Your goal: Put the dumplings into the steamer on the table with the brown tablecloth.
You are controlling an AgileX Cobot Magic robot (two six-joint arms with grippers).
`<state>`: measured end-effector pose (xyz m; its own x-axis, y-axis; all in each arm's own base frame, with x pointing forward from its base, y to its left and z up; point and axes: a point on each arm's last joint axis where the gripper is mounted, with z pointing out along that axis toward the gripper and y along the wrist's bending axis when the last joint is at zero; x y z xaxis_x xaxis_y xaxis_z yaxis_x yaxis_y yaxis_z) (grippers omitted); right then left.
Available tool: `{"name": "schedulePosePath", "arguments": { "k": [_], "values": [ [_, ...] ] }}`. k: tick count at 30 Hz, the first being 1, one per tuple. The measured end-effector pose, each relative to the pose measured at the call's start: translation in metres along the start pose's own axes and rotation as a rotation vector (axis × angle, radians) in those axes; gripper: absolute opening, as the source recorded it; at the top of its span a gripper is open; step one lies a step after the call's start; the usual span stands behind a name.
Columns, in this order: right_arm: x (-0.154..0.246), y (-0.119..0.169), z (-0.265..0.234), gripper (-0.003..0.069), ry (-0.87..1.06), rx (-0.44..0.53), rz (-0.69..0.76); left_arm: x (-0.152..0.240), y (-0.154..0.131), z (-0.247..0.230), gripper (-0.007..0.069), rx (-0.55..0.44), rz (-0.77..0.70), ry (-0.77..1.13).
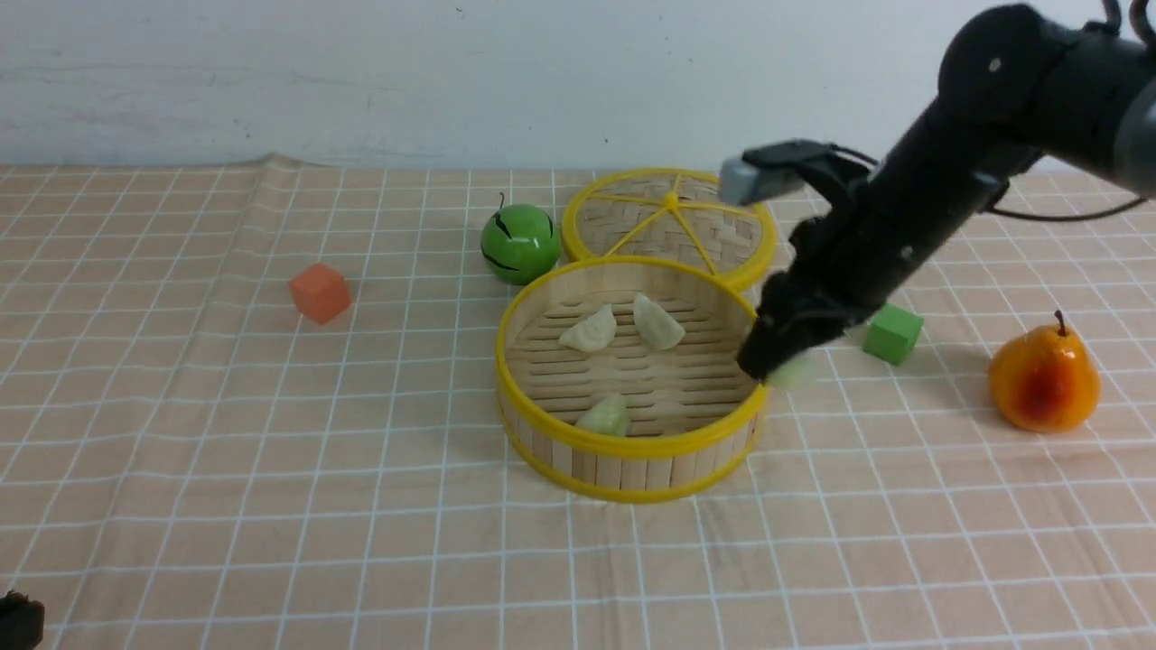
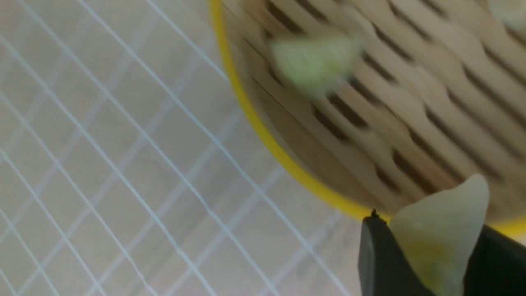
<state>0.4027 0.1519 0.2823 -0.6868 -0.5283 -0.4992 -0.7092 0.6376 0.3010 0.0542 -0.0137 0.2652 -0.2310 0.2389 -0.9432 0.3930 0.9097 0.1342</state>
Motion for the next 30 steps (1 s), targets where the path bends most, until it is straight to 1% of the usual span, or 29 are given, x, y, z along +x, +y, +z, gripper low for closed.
{"name": "schedulePosePath", "arguments": {
  "k": [3,5,6,8,10,11,12,13,15,17,19,20,21,23,24,25,26,27,28,29,30],
  "values": [
    [-0.016,0.003,0.018,0.021,-0.123,-0.004,-0.128,0.0,0.0,0.0,-0.0013,0.0,0.0,0.0],
    [-0.017,0.0,0.029,0.021,-0.135,0.008,-0.145,0.0,0.0,0.0,-0.0013,0.0,0.0,0.0],
    [-0.017,-0.006,0.046,0.021,-0.133,0.023,-0.147,0.0,0.0,0.0,-0.0013,0.0,0.0,0.0],
    [-0.012,-0.018,0.068,0.0211,-0.11,0.037,-0.121,0.0,0.0,0.0,-0.0013,0.0,0.0,0.0],
    [-0.008,-0.024,0.078,0.023,-0.088,0.042,-0.101,0.0,0.0,0.0,-0.0013,0.0,0.0,0.0],
    [-0.003,-0.029,0.087,0.0269,-0.063,0.048,-0.074,0.0,0.0,0.0,-0.0013,0.0,0.0,0.0],
    [-0.002,-0.03,0.088,0.0283,-0.055,0.051,-0.066,0.0,0.0,0.0,-0.0013,0.0,0.0,0.0],
    [0.0,-0.033,0.091,0.0353,-0.04,0.065,-0.039,0.0,0.0,0.0,-0.0012,0.0,0.0,0.0],
    [0.0,-0.035,0.09,0.0461,-0.028,0.086,-0.003,0.0,0.0,0.0,-0.0011,0.0,0.0,0.0],
    [-0.004,-0.034,0.084,0.0519,-0.029,0.089,0.02,0.0,0.0,0.0,-0.0011,0.0,0.0,0.0],
    [-0.011,-0.029,0.07,0.0555,-0.027,0.086,0.043,0.0,0.0,0.0,-0.0011,0.0,0.0,0.0],
    [-0.017,-0.025,0.058,0.0566,-0.029,0.089,0.06,0.0,0.0,0.0,-0.0011,0.0,0.0,0.0],
    [-0.026,-0.016,0.034,0.057,-0.034,0.1,0.087,0.0,0.0,0.0,-0.0011,0.0,0.0,0.0],
    [-0.041,-0.003,-0.012,0.0555,-0.07,0.157,0.106,0.0,0.0,0.0,-0.0011,0.0,0.0,0.0],
    [-0.047,0.004,-0.04,0.0535,-0.099,0.222,0.107,0.0,0.0,0.0,-0.0011,0.0,0.0,0.0],
    [-0.047,0.005,-0.043,0.053,-0.102,0.222,0.115,0.0,0.0,0.0,-0.0011,0.0,0.0,0.0],
    [-0.054,0.016,-0.088,0.0487,-0.184,0.328,0.112,0.0,0.0,0.0,-0.0011,0.0,0.0,0.0],
    [-0.053,0.023,-0.124,0.044,-0.242,0.431,0.118,0.0,0.0,0.0,-0.0009,0.0,0.0,0.0],
    [-0.053,0.024,-0.129,0.044,-0.251,0.445,0.12,0.0,0.0,0.0,-0.0009,0.0,0.0,0.0],
    [-0.044,0.038,-0.175,0.0344,-0.322,0.553,0.142,0.0,0.0,0.0,-0.0006,0.0,0.0,0.0],
    [-0.036,0.044,-0.197,0.0289,-0.35,0.611,0.157,0.0,0.0,0.0,-0.0006,0.0,0.0,0.0]
  ]
}}
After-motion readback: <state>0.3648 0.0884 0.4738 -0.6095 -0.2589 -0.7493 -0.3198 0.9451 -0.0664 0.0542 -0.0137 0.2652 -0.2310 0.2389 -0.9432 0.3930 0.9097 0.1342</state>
